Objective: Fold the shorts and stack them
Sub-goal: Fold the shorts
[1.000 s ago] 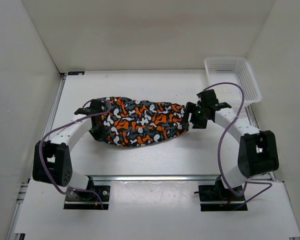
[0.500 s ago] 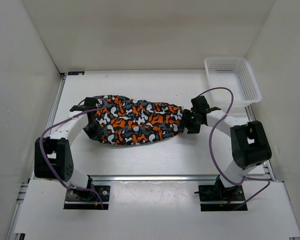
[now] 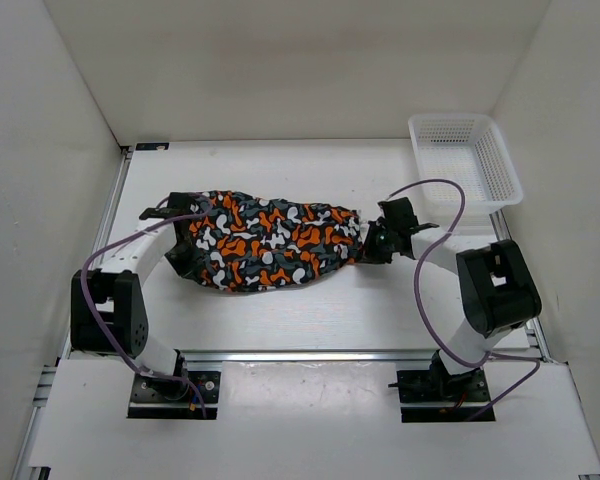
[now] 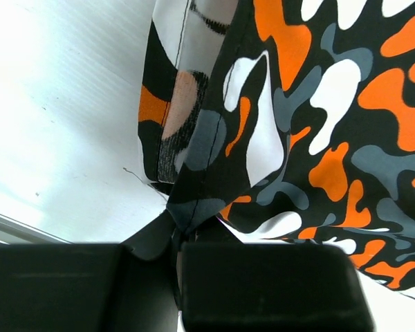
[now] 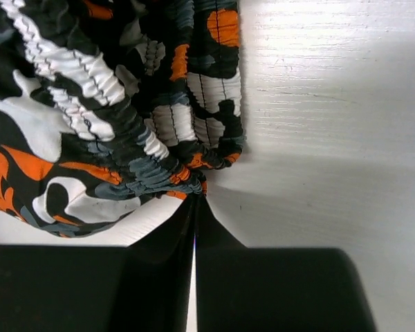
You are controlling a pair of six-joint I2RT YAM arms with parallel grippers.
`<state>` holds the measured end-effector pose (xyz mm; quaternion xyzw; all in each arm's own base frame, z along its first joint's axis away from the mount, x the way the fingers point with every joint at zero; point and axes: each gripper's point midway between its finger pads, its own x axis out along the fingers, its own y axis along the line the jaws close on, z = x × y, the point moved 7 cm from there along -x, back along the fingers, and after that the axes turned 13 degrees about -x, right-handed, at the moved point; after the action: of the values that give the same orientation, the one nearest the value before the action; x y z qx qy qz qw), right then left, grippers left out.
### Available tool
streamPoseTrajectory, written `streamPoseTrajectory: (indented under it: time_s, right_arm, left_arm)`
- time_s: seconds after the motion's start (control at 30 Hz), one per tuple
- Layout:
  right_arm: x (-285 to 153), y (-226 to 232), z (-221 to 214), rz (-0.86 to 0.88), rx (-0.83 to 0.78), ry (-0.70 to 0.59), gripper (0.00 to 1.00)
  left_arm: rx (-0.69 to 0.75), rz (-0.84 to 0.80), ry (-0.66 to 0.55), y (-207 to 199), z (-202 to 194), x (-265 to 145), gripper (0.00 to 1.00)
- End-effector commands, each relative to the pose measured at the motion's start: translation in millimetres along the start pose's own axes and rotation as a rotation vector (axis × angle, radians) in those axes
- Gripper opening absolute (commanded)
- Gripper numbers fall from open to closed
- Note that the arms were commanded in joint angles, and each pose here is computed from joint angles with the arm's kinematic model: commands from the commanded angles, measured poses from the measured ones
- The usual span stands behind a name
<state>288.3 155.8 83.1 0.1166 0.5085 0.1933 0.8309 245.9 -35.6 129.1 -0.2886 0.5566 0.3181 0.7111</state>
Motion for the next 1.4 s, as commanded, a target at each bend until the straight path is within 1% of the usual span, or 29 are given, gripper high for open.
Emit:
streamPoseTrajectory:
  time_s: [0.0,0.03,0.13,0.2,0.3,0.37,0.53,0.63,0.73,0.77,0.83,0.87,0.9,1.0,1.07,1.13,1.23,1.37]
  right_arm:
    - [-19.5,14.4,16.1,0.025,-0.066,-0.081,0.0]
    - [-34.0,22.6,27.9,0.04,-0.081,-0.13,0.0]
    - [-56.5,31.2,51.5,0.01,-0.116,-0.204,0.0]
    - [-63.8,33.2,59.3,-0.011,-0.128,-0.208,0.0]
    - [-61.9,34.7,63.8,0.0,-0.143,-0.219,0.0]
    - [-54.8,30.4,52.7,0.005,-0.126,-0.196,0.0]
    - [-51.6,33.5,58.2,0.028,-0.111,-0.227,0.0]
    - [-56.3,39.4,76.5,0.021,-0.123,-0.248,0.0]
    - [-64.1,50.7,103.4,0.037,-0.137,-0.301,0.0]
    - [-69.9,58.6,125.5,0.041,-0.157,-0.35,0.0]
    - [-70.5,62.3,141.0,0.026,-0.164,-0.35,0.0]
    - [-81.6,71.2,159.0,0.038,-0.186,-0.396,0.0]
    - [-82.6,72.5,164.9,0.031,-0.185,-0.404,0.0]
    - [-70.3,66.0,166.5,-0.009,-0.191,-0.363,0.0]
    - [-50.1,53.9,155.9,-0.048,-0.174,-0.309,0.0]
    - [-21.3,35.8,134.6,-0.097,-0.15,-0.213,0.0]
    - [8.0,11.5,106.9,-0.155,-0.107,-0.106,0.0]
    - [26.2,0.2,91.5,-0.188,-0.063,-0.054,0.0]
  left_arm:
    - [0.007,-0.02,-0.042,-4.8,10.1,-9.5,0.1]
    - [0.007,-0.022,-0.044,-5.9,11.4,-12.2,0.1]
    - [0.004,-0.045,-0.051,-7.5,15.5,-17.6,0.1]
    - [0.011,-0.052,-0.057,-9.5,18.0,-22.1,0.1]
    - [0.011,-0.052,-0.057,-9.5,18.0,-22.2,0.1]
    - [0.011,-0.052,-0.057,-9.5,18.0,-22.2,0.1]
    - [0.013,-0.045,-0.051,-7.7,16.4,-20.2,0.1]
    - [0.022,-0.045,-0.052,-7.3,16.5,-20.1,0.1]
    - [0.022,-0.045,-0.052,-7.3,16.5,-20.1,0.1]
    - [0.022,-0.045,-0.052,-7.3,16.5,-20.1,0.1]
    - [0.03,-0.052,-0.057,-8.7,18.2,-22.1,0.1]
    - [0.029,-0.065,-0.054,-9.2,17.5,-24.6,0.1]
    - [0.03,-0.058,-0.049,-7.8,16.6,-24.8,0.1]
    - [0.036,-0.074,-0.06,-9.3,18.8,-29.4,0.1]
    - [0.037,-0.079,-0.053,-9.8,18.0,-29.6,0.1]
    - [0.037,-0.079,-0.053,-9.8,18.0,-29.6,0.1]
    - [0.037,-0.085,-0.046,-10.4,17.2,-29.9,0.1]
    - [0.049,-0.075,-0.028,-4.7,11.7,-26.2,0.1]
